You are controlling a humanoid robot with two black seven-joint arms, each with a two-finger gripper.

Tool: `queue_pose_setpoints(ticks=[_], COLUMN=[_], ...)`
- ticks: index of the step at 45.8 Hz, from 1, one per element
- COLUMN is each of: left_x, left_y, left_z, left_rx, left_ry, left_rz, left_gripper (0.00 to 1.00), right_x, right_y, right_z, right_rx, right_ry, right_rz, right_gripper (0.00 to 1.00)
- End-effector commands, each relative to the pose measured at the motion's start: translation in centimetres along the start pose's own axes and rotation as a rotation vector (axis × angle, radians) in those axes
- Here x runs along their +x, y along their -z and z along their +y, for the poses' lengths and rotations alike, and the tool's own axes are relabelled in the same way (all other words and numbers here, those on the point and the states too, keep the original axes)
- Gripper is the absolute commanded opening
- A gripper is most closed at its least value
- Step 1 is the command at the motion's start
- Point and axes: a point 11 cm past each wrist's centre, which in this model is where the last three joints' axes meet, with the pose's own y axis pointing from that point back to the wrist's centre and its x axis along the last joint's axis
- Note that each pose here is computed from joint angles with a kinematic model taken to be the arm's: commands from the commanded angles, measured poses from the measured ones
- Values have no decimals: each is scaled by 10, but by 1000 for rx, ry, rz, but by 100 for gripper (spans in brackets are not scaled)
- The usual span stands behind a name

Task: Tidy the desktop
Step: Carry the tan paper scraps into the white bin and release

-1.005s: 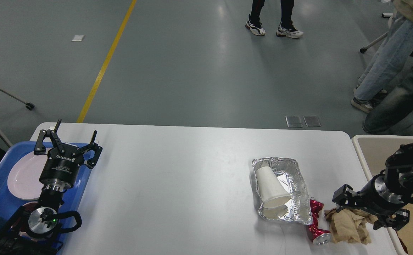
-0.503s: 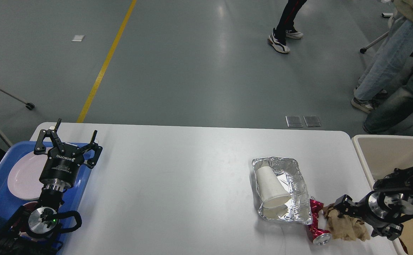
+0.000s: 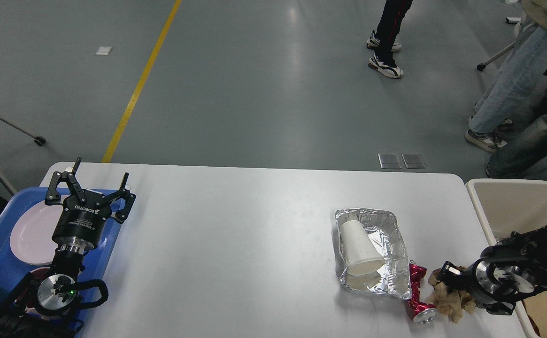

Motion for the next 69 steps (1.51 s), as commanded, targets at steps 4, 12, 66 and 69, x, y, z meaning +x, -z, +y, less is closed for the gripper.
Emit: queue_pose_setpoints(ticks=[4, 12, 66, 69], left_x=[0, 0, 0, 0], left_y=[0, 0, 0, 0], left_z=[0, 0, 0, 0], left_rx=[2, 0, 0, 0], left_ry=[0, 1, -2, 1], left_rz=[0, 0, 0, 0], left_gripper=[96, 97, 97, 97], right_x=[2, 3, 67, 70], right_y=[2, -1, -12, -17], right_z=[1, 1, 261, 260], right_rx=[3, -1, -1, -10], right_ry=[0, 1, 129, 110], right_rz=[-29, -57, 62, 47], right_gripper=[0, 0, 0, 0])
